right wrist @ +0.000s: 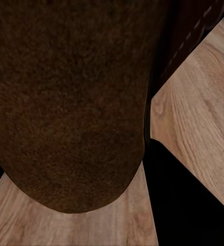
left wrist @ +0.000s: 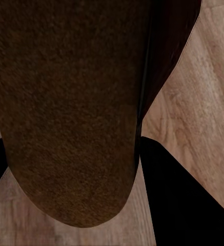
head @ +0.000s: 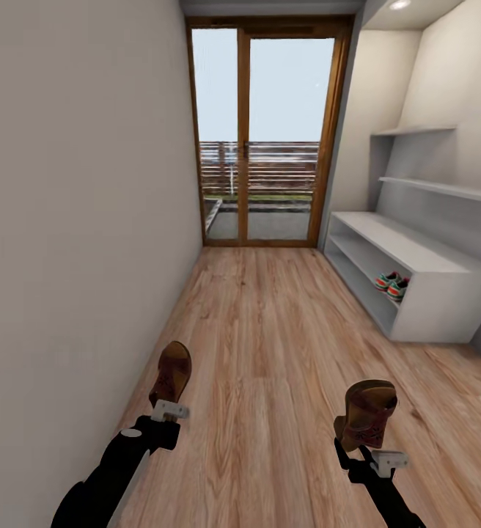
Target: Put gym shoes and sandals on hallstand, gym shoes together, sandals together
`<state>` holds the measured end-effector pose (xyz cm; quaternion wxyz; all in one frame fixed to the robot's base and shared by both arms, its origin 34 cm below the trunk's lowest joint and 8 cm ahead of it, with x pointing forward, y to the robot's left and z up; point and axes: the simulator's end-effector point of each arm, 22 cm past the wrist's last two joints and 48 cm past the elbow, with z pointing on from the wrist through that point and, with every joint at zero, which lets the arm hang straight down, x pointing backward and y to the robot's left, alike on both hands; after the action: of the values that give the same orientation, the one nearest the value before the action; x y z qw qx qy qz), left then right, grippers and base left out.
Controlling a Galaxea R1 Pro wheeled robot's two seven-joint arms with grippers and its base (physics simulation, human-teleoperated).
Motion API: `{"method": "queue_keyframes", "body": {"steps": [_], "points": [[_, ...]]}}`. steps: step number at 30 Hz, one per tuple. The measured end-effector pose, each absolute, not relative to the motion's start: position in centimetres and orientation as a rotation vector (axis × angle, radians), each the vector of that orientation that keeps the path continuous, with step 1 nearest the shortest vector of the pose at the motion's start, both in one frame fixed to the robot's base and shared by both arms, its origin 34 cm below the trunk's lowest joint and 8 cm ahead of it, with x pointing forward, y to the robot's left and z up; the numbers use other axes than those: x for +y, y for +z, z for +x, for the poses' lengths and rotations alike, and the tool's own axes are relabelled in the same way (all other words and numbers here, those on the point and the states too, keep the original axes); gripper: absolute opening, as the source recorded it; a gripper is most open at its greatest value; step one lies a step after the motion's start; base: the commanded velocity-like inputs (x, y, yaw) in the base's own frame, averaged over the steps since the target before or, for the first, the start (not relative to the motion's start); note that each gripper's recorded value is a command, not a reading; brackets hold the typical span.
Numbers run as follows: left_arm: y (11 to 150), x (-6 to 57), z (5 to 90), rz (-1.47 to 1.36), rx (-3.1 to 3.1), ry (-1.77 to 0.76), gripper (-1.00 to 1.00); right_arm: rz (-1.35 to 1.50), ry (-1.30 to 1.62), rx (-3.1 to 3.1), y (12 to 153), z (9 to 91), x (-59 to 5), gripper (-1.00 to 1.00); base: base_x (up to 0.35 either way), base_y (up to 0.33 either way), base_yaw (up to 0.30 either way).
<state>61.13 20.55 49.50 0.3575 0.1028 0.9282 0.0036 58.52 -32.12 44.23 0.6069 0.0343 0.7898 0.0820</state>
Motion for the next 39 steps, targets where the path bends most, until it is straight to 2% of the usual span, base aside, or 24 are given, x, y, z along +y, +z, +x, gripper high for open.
{"method": "queue_keyframes", "body": {"steps": [39], "points": [[49.50,20.54,61.13,0.266,2.396,0.009,-1.00,0.079,0.189,1.826,44.23,58.52,-32.12,-1.00,0.336,0.000,0.000]]}}
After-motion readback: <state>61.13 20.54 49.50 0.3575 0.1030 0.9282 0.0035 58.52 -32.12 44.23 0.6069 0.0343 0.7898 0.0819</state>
